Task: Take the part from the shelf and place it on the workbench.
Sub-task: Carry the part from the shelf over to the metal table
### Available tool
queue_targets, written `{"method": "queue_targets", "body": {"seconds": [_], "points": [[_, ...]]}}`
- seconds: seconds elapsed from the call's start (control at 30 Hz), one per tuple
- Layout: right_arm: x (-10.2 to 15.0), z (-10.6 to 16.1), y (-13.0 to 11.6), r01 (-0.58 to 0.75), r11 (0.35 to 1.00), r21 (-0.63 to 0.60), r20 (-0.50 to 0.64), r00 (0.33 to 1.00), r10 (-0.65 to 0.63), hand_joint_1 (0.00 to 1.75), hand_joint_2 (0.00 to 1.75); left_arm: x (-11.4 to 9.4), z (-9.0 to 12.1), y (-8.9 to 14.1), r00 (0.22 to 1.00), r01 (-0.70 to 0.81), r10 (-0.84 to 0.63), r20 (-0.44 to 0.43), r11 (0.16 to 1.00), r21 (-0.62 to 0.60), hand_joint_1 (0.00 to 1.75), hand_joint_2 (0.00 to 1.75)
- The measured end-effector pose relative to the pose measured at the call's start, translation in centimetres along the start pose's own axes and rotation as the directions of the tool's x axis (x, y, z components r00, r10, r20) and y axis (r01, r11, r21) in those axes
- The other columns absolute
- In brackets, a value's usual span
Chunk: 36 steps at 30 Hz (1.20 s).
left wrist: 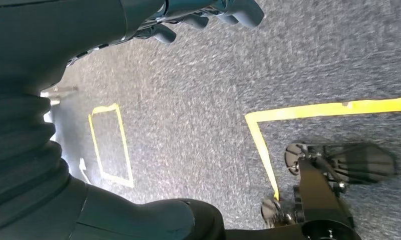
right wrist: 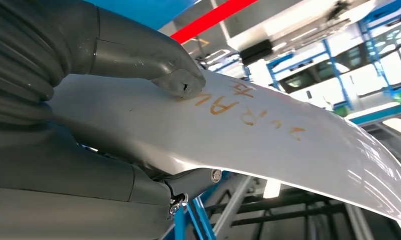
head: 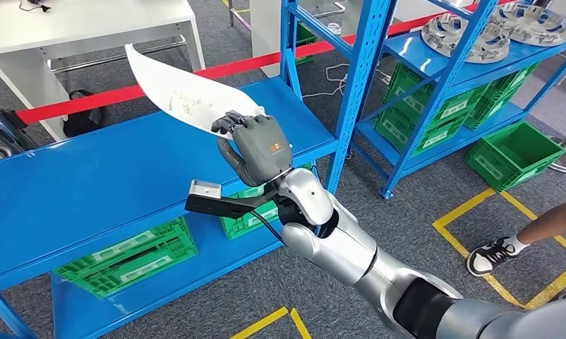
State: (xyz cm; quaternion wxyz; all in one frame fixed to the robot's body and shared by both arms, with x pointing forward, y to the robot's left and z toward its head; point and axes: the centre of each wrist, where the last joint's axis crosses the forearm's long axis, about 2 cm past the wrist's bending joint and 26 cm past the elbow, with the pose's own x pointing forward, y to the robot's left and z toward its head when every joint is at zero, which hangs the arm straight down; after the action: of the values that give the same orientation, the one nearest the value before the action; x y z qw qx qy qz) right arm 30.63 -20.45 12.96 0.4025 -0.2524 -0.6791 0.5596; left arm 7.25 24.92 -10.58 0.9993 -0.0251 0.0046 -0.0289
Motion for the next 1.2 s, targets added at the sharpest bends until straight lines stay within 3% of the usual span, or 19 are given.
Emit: {"method": "queue_targets", "body": {"seconds": [0.17,0.37,0.87,1.2], "points": [[3.3,-3.8,-1.9,0.029,1.0,0.013,0.152,0.988,-0.03,1.75,1.75,-0.3,0.0,0.1,0.992,-0.115,0.115,0.047,0.993,0.009,0.0,1.75],[6.4,-6.0,-2.9,0.079,0.997,0.0,0.201,0.977,-0.078,1.75,1.75,-1.6,-0.3,0.7,0.984,-0.17,0.169,0.053,0.985,0.009,0.0,1.75],[8.8,-8.0,-4.7,0.012,1.0,0.01,0.176,0.984,-0.014,1.75,1.75,-2.4,-0.4,1.5,0.957,-0.286,0.286,0.052,0.958,0.005,0.0,1.75],[6.8,-9.3,-5.9,-0.022,1.0,0.001,0.194,0.981,0.021,1.75,1.75,-2.6,-0.4,0.4,0.964,-0.262,0.262,0.043,0.965,-0.01,0.0,1.75]]}}
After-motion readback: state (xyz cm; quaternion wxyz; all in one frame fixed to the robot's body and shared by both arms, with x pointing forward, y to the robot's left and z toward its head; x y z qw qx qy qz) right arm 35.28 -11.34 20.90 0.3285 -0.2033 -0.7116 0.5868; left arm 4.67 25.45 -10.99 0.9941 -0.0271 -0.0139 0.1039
